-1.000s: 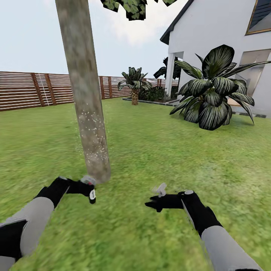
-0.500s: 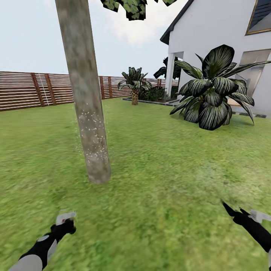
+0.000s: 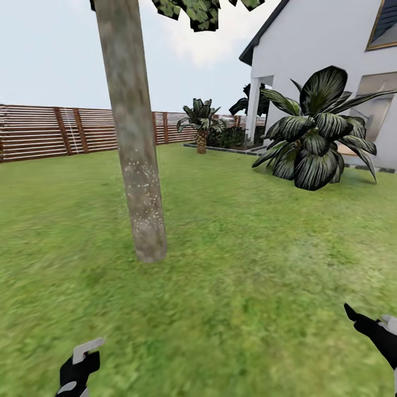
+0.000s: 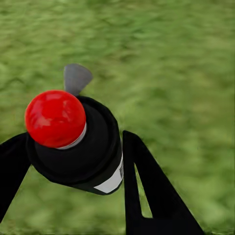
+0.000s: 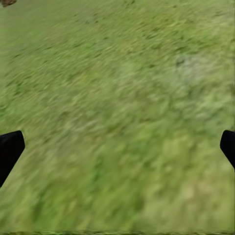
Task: In the garden, pick up the pesticide atomizer on the floor and spray pesticide onto both trees until each tree trunk is fully covered.
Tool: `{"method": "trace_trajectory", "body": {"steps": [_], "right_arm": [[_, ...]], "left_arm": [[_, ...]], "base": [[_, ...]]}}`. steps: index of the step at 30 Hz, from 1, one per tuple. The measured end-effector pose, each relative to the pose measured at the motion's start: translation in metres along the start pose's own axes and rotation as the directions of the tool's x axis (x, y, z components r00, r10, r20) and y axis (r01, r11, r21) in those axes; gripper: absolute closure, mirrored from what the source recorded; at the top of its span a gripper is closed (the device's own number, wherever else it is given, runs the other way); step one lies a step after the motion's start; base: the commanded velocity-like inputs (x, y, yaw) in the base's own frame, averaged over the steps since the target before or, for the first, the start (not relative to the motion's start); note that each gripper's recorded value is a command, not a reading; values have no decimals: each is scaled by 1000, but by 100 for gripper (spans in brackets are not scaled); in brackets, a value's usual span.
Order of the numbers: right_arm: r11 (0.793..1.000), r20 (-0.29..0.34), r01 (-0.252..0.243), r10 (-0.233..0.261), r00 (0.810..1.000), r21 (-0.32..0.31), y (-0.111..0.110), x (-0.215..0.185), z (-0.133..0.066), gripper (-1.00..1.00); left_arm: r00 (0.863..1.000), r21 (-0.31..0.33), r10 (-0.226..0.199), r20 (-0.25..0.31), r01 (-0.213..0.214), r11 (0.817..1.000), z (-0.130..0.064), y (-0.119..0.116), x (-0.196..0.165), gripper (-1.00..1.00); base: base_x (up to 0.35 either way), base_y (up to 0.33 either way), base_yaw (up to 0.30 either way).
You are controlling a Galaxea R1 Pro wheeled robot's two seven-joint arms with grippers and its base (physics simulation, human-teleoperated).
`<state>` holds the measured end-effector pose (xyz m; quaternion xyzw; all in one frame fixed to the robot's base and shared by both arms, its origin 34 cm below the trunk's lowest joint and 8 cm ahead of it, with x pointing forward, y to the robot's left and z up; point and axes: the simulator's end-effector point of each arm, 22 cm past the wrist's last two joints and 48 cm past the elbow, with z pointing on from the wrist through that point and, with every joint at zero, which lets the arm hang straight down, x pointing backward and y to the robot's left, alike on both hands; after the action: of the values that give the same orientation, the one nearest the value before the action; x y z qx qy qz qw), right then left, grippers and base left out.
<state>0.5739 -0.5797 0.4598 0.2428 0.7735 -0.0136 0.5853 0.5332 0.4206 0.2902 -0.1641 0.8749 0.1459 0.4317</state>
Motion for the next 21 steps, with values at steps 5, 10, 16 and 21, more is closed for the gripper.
{"method": "trace_trajectory", "body": {"steps": [5,10,16,21], "right_arm": [[1000,-1,-2,2,1000,-1,1,1,0,-100],[1000,3,-4,4,1000,-3,2,-1,0,-100],[1000,9,-6,6,1000,-5,3,-4,-1,-100],[1000,11,-6,6,1000,-5,3,-5,-1,-100]], "left_arm": [[1000,-2,-3,0,3,1000,0,0,0,100],[999,-12,-32,1,32,999,-1,2,-1,100],[999,-25,-50,4,50,998,-1,6,-4,100],[999,-28,-51,8,51,998,-1,8,-6,100]], "base": [[-304,0,275],[-188,0,232],[-11,0,226],[0,0,269]]}}
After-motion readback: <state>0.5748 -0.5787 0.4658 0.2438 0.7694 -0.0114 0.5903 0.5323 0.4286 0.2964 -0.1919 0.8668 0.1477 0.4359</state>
